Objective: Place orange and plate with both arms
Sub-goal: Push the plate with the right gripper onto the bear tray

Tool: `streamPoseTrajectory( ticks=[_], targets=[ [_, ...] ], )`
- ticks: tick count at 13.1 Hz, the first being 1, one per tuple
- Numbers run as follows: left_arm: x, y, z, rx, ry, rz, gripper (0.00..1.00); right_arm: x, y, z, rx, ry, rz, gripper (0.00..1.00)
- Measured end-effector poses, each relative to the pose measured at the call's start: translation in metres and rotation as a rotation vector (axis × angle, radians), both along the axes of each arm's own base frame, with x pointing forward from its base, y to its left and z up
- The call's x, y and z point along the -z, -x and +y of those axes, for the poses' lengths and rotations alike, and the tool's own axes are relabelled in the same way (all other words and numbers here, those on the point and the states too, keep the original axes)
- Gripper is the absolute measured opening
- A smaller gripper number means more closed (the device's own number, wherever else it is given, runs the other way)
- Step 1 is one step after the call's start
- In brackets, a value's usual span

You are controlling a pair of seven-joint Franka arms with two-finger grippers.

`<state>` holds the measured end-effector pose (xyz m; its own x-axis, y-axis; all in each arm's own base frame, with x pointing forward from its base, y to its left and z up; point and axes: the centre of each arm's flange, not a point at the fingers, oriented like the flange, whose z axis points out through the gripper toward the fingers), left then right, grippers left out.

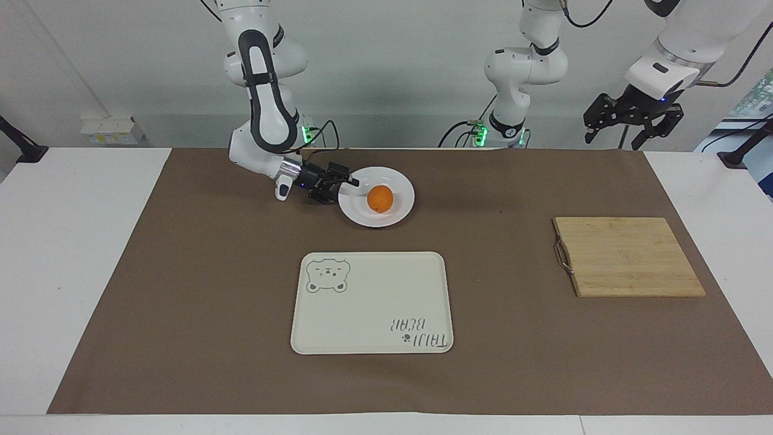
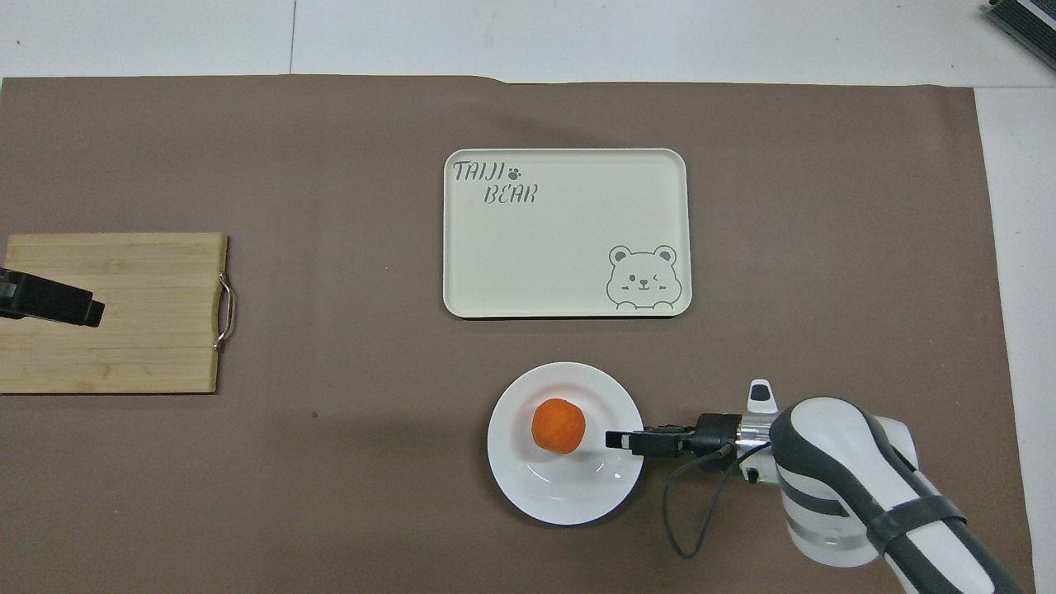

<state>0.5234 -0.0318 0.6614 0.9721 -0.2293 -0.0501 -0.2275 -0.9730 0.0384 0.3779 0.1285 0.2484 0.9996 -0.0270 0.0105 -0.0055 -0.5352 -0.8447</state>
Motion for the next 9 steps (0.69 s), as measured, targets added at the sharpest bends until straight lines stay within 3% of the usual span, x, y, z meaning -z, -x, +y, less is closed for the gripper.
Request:
streamPoseTrajectory(
  ticks=[3,9],
  targets=[
    [0.0000,0.0000,0.0000,0.000,0.000,0.000,1.00,0.0021,0.0014,-0.0005,0.000,0.002,0.005,0.95],
    [0.0000,0.0000,0.0000,0.000,0.000,0.000,1.00,0.0048,0.0014,-0.0026,0.007,0.014,0.008,0.22]
  ],
)
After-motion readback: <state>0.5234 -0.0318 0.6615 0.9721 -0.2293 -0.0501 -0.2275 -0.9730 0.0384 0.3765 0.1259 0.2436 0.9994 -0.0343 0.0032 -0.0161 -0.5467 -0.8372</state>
